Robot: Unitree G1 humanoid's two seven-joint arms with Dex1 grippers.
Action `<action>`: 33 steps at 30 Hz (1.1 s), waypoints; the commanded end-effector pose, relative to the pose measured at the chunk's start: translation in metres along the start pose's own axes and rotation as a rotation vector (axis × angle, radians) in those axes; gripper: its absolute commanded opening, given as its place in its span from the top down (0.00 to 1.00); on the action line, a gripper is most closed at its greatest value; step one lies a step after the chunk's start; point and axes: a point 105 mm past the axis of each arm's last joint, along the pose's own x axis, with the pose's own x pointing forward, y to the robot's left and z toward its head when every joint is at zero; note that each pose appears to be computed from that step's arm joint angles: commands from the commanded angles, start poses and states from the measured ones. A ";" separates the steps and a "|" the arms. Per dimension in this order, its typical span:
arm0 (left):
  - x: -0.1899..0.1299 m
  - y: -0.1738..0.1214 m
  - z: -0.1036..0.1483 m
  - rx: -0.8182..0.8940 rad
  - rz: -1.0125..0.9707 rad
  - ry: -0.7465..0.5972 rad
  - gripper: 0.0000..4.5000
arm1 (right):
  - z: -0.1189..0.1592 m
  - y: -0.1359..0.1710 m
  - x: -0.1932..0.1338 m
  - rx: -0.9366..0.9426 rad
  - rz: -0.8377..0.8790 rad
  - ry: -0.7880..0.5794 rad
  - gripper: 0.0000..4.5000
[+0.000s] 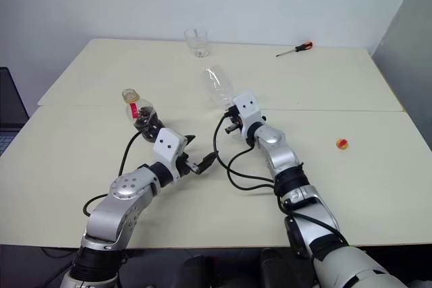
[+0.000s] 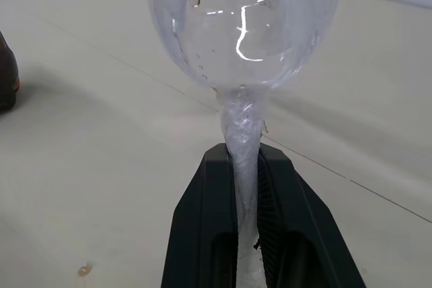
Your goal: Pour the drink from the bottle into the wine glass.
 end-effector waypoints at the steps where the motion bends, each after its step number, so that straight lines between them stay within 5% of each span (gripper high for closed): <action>1: 0.000 0.004 0.016 0.030 0.010 -0.055 0.00 | -0.028 -0.003 -0.015 0.012 -0.001 0.090 0.97; 26: 0.002 0.010 0.017 0.038 -0.006 -0.059 0.00 | -0.092 -0.008 -0.066 -0.001 0.006 0.323 0.97; 33: 0.002 0.009 0.017 0.038 -0.008 -0.062 0.00 | -0.090 -0.007 -0.064 0.031 0.007 0.315 0.97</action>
